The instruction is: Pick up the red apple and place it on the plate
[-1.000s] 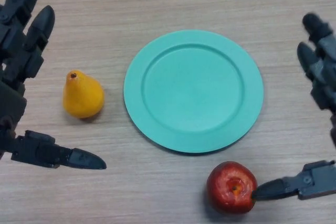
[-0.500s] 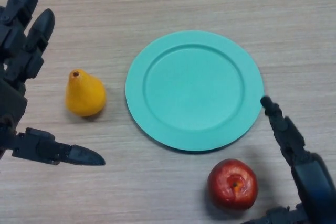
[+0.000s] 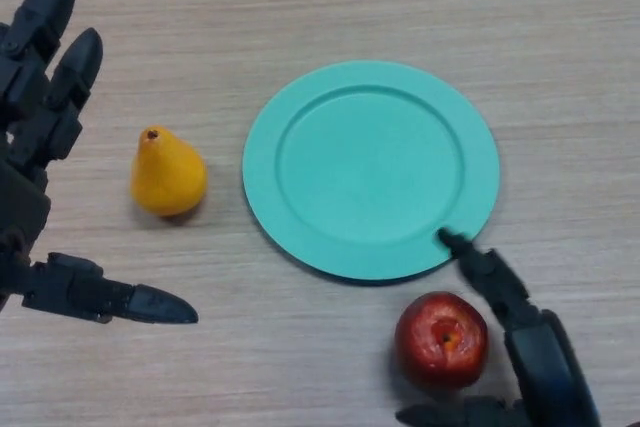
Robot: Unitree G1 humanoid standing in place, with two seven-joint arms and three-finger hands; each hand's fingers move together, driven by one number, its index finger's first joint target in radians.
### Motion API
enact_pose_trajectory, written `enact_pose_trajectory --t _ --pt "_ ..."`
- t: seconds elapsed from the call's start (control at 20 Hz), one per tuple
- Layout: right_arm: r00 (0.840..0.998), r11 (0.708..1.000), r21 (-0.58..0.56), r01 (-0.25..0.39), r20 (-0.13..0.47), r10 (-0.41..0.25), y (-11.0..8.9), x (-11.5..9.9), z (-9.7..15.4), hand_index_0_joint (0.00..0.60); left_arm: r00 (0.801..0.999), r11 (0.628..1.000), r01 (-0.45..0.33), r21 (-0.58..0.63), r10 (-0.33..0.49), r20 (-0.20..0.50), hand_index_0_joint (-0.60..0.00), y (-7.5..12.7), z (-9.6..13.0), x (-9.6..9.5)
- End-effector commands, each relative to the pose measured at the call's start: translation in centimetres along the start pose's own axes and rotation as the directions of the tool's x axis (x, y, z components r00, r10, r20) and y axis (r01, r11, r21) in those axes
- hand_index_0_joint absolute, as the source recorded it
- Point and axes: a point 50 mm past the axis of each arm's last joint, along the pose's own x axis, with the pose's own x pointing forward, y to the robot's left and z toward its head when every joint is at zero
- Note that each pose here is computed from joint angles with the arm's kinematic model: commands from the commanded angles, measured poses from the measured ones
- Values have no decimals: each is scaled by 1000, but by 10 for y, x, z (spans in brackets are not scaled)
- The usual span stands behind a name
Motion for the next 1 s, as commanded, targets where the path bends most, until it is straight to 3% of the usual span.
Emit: enact_pose_trajectory --t 0.05,0.35,0.45,0.65,0.8,1.0 --pt "985 997 56 61 161 -69 -10 5 25 600 977 993 -49 109 25 213 0 9 32 -7" --pt "976 994 91 62 201 -80 -25 12 52 600 975 989 -80 123 52 217 0 12 31 -11" --pt "963 994 86 64 254 -84 -31 20 76 600 972 988 -92 124 63 224 0 13 30 -11" --pt "933 997 40 61 352 -71 -33 58 116 600 971 987 -94 127 62 231 0 11 34 -14" --pt "945 994 100 40 320 -70 -29 90 127 600 970 988 -89 123 58 236 0 12 36 -17" --pt "953 992 121 27 296 -62 -15 121 123 600 966 987 -112 114 81 246 0 15 37 -20"
